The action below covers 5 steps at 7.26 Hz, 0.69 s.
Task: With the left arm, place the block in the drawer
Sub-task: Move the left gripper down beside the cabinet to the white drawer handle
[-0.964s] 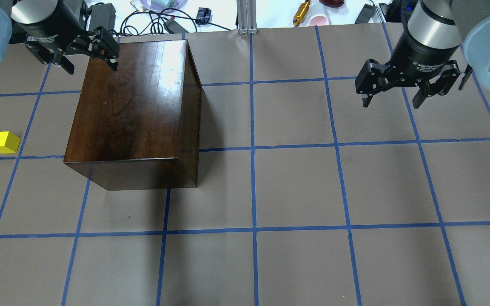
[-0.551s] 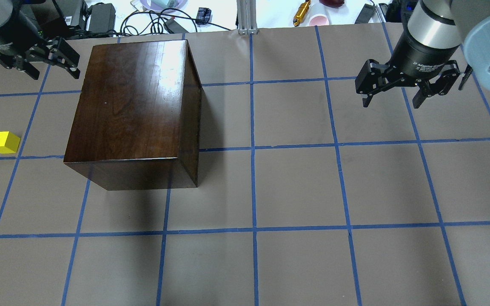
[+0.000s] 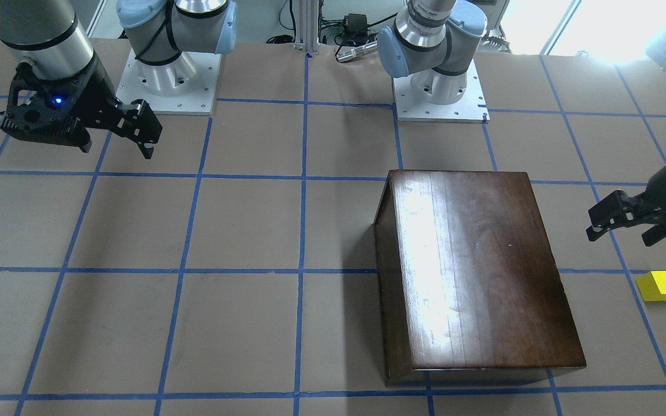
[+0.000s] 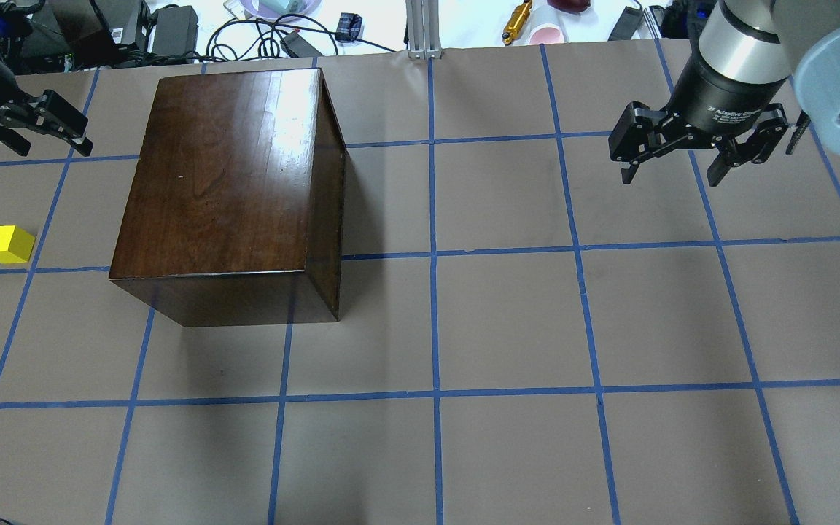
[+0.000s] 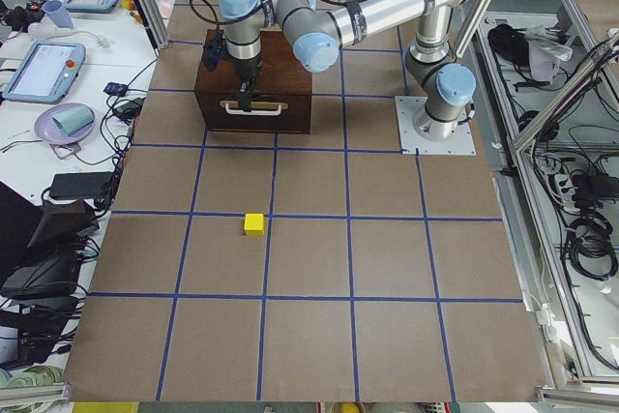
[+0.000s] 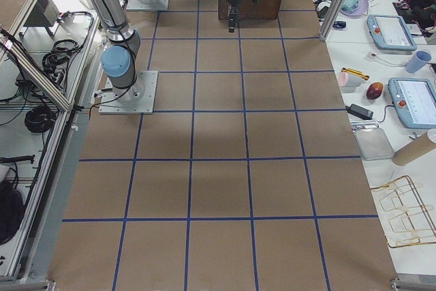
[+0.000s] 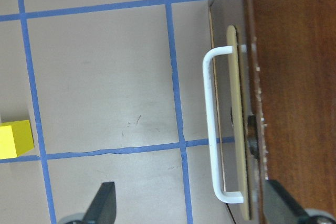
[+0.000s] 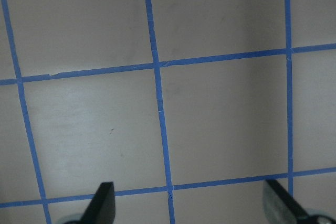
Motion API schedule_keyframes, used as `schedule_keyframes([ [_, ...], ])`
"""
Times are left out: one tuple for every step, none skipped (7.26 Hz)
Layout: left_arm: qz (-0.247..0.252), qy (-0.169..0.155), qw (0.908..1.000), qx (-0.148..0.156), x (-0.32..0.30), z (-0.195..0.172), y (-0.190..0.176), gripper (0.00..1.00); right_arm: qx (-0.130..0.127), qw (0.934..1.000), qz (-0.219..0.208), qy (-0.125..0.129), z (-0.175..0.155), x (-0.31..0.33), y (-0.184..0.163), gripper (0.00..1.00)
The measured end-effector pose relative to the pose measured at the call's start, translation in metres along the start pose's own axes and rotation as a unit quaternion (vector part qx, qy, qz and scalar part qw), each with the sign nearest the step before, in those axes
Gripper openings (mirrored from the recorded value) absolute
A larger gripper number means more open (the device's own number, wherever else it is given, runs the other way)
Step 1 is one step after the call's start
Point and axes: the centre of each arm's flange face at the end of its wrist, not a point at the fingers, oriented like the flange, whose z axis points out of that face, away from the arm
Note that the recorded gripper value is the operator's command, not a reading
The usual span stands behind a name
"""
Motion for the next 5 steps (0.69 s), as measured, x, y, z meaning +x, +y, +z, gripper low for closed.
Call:
schedule_keyframes([
  [-0.010,0.019,0.9998,0.001,-0.014,0.010,0.000,1.00,0.000,1.0000,0.000,0.000,0.000,0.000,0.000,1.00],
  [-0.019,0.033,0.9993,-0.001,-0.025,0.020,-0.001,1.00,0.000,1.0000,0.000,0.000,0.000,0.000,0.000,1.00],
  [-0.024,0.047,0.9986,-0.005,-0.031,0.032,-0.002,1.00,0.000,1.0000,0.000,0.000,0.000,0.000,0.000,1.00],
  [-0.027,0.060,0.9978,-0.010,-0.035,0.044,-0.004,1.00,0.000,1.0000,0.000,0.000,0.000,0.000,0.000,1.00],
  [-0.029,0.069,0.9971,-0.017,-0.037,0.055,-0.006,1.00,0.000,1.0000,0.000,0.000,0.000,0.000,0.000,1.00],
])
